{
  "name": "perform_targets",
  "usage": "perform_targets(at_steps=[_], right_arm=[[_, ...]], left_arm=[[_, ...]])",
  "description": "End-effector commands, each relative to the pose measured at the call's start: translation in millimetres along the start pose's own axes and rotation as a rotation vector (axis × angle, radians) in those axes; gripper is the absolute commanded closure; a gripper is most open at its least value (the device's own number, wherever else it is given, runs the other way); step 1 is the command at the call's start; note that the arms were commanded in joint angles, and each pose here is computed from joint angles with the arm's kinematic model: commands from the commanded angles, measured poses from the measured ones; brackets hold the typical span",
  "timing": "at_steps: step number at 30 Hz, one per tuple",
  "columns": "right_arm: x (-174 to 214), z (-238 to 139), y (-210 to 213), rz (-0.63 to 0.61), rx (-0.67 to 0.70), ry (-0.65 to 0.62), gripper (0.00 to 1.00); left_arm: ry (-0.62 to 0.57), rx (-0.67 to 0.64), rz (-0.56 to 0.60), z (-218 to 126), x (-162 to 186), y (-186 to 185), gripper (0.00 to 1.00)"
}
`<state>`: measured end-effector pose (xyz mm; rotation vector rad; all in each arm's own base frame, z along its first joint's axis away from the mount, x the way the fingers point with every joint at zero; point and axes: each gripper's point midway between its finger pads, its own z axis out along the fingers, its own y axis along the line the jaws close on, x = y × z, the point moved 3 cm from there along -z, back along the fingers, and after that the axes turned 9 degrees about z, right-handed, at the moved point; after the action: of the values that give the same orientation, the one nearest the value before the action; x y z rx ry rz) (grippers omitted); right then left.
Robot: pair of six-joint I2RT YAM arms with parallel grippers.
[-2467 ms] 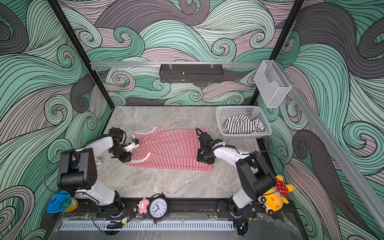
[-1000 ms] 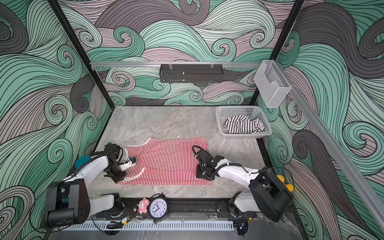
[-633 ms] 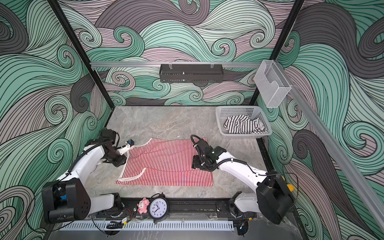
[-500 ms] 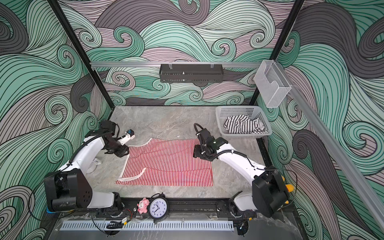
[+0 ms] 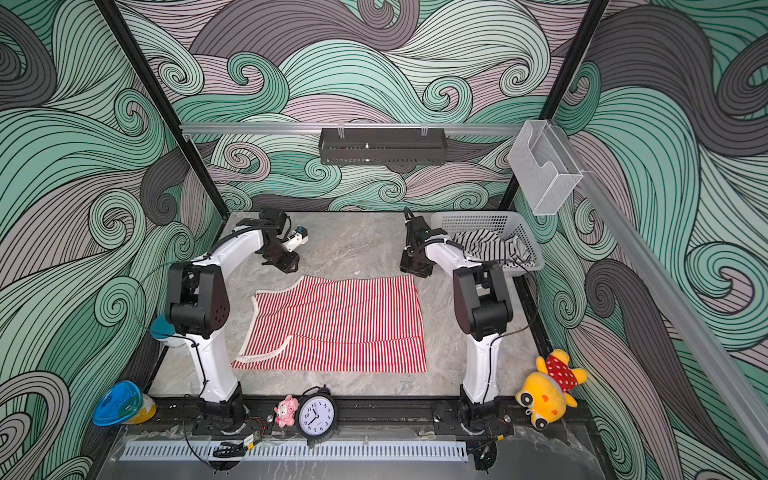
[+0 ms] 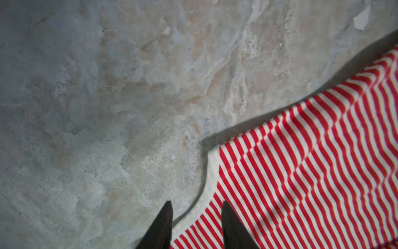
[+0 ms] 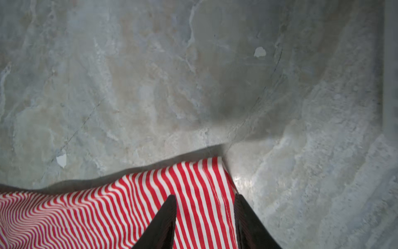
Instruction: Fold and stack the tank tops
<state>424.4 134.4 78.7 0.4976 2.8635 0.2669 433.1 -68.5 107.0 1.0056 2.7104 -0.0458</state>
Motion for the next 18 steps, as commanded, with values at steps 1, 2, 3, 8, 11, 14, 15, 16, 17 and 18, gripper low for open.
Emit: perform_targets(at_steps=[1, 2, 3, 8, 11, 14, 15, 16, 17, 18], right_arm=[[-1.9, 4.1, -0.2, -0.014, 0.014, 0.034, 0.56], [-2.5, 7.8, -1.0, -0.012, 0.020, 0.041, 0.56], [-2.6, 11.2, -2.0, -0.012, 0.028, 0.045, 0.56], [-1.4, 22.9, -6.5, -0.002, 0.046, 0.068, 0.56], [-1.4, 27.9, -5.7, 0.001, 0.044, 0.079, 0.59], [-2.5, 30.5, -6.5, 0.001, 0.053, 0.078, 0.63], [-2.6, 31.2, -7.4, 0.002, 0.056, 0.078, 0.65], [-2.8, 30.9, -7.2, 0.002, 0.056, 0.077, 0.68], [-2.1, 31.5, -7.5, 0.002, 0.057, 0.081, 0.71], [-2.7, 31.0, -6.7, 0.003, 0.054, 0.078, 0.73]], left_arm=[[0.034, 0.015, -0.073, 5.0, -4.0, 4.8, 0.60], [0.039, 0.020, -0.077, 8.6, -5.0, 4.8, 0.61], [0.044, 0.025, -0.077, 11.7, -5.6, 3.7, 0.61], [0.043, 0.033, -0.074, 17.9, -6.6, -3.2, 0.61], [0.036, 0.034, -0.080, 18.4, -7.3, -5.1, 0.61], [0.035, 0.036, -0.087, 19.0, -7.9, -5.9, 0.62], [0.031, 0.036, -0.088, 18.5, -8.8, -6.4, 0.62], [0.027, 0.036, -0.090, 18.1, -9.5, -6.4, 0.62], [0.025, 0.037, -0.093, 18.3, -9.5, -6.7, 0.61], [0.020, 0.037, -0.094, 18.0, -10.3, -6.5, 0.62]])
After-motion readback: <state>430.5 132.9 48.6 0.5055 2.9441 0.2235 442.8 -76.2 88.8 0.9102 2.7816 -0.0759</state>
